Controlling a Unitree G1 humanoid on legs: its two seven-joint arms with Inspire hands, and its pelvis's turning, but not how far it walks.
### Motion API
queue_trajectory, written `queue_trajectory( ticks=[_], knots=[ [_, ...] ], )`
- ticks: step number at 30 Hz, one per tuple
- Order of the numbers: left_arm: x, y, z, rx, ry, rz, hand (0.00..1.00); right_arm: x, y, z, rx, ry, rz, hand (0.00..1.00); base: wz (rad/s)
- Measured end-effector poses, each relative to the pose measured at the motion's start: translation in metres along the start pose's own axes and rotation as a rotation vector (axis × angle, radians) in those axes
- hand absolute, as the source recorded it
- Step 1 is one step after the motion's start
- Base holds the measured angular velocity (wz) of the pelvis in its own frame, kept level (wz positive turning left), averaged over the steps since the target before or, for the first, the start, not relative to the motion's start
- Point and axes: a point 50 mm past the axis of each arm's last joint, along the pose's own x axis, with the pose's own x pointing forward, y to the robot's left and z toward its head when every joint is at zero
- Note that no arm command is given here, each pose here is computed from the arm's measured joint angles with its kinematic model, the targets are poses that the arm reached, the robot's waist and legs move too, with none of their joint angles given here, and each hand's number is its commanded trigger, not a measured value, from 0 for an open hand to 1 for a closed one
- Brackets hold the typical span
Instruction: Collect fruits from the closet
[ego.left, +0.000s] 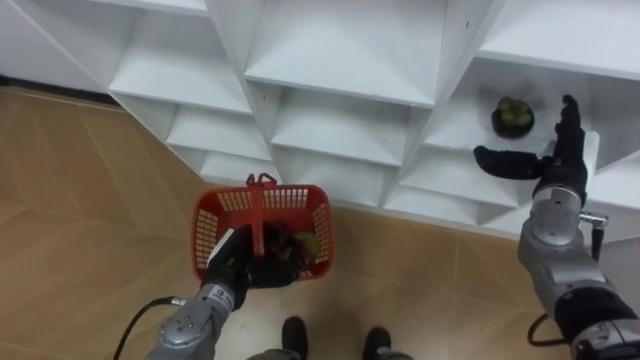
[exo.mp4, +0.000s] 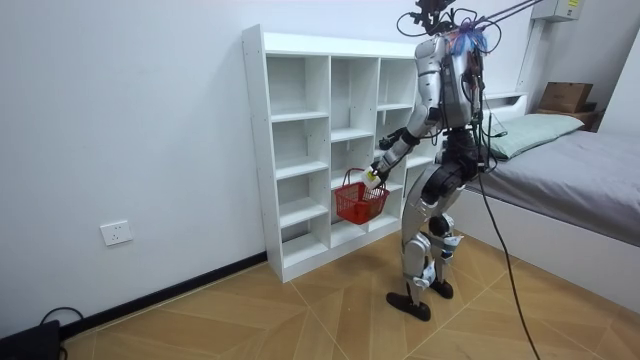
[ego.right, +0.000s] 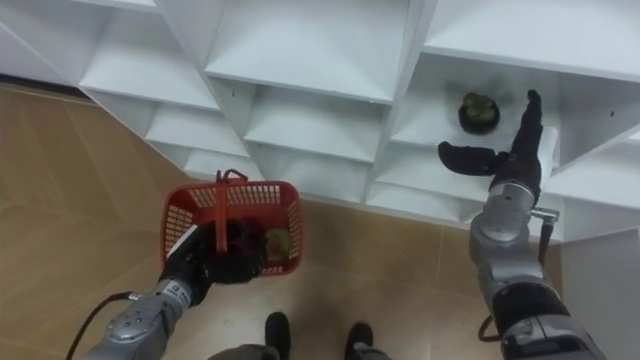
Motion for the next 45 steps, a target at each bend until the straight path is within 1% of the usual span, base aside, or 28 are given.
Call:
queue_trajectory(
  ticks=[5, 11, 20, 24, 30, 35, 45],
  knots=[
    [0.000, -0.001, 0.000, -0.002, 0.001, -0.003, 1.00, 0.004, 0.001, 0.006, 0.002, -0.009, -0.001, 0.00, 0.00],
    [0.001, -0.002, 0.000, -0.003, -0.001, -0.005, 1.00, 0.010, 0.004, 0.022, 0.018, -0.048, -0.003, 0.00, 0.01],
    [0.000, -0.002, 0.000, -0.004, -0.001, -0.005, 1.00, 0.014, 0.004, 0.030, 0.025, -0.069, -0.007, 0.00, 0.01],
    [0.001, -0.002, 0.001, -0.015, -0.003, -0.004, 1.00, 0.015, 0.003, 0.033, 0.029, -0.078, -0.027, 0.00, 0.07],
    [0.003, -0.007, 0.002, 0.008, 0.000, -0.027, 1.00, 0.018, 0.002, 0.043, 0.042, -0.108, -0.059, 0.00, 0.01],
    [0.007, -0.012, 0.009, 0.034, -0.015, -0.056, 1.00, 0.020, 0.000, 0.046, 0.053, -0.116, -0.083, 0.00, 0.06],
    [0.008, -0.013, 0.010, 0.044, -0.015, -0.065, 1.00, 0.021, -0.006, 0.049, 0.051, -0.128, -0.123, 0.00, 0.05]
  ],
)
